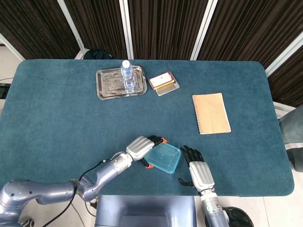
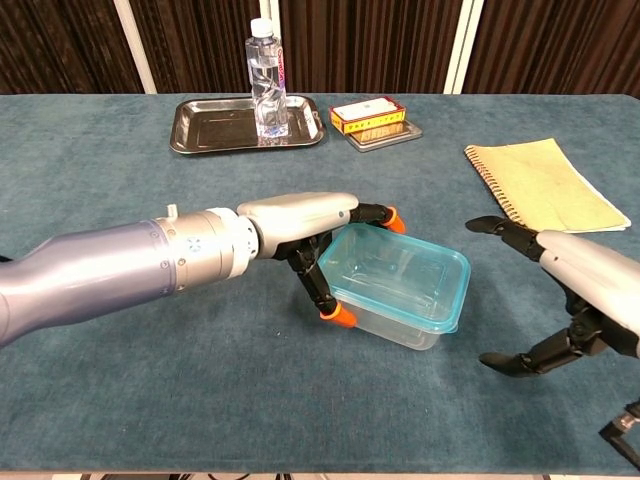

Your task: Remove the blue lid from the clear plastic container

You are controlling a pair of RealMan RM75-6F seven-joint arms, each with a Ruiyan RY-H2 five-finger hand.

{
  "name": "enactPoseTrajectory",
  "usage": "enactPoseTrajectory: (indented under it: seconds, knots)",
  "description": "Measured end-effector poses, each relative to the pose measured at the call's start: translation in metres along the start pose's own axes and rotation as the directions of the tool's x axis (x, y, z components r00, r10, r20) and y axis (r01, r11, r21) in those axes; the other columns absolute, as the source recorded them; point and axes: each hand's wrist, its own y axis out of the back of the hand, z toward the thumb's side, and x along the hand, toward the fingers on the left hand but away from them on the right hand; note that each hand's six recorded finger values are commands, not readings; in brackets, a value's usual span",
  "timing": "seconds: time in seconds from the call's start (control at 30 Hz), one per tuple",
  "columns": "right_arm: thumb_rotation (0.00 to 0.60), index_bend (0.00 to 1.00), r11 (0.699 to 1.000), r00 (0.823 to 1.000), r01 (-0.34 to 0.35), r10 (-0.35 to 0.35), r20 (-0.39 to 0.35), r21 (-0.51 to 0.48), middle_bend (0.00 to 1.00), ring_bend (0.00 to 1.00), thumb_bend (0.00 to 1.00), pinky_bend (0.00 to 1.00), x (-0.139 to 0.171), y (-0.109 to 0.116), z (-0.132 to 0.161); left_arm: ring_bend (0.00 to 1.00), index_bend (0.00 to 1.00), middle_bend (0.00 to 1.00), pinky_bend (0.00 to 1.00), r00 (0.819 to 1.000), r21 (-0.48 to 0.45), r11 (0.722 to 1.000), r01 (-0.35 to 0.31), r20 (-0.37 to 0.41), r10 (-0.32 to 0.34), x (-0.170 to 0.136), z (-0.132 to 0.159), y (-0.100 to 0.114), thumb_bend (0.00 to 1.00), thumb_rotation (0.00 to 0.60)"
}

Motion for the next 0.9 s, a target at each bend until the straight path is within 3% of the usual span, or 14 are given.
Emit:
enactPoseTrajectory:
  seconds: [0.9]
  knots:
    - [0.600, 0.00, 0.994, 1.000, 0.008, -0.006, 0.024, -0.113, 0.00, 0.00, 0.28, 0.00, -0.004, -0.015, 0.020, 0.36, 0.41, 0.43, 0.45, 1.000, -0.006, 1.000, 0.004, -0.015, -0.004, -0.003, 0.000, 0.002, 0.19, 0.600]
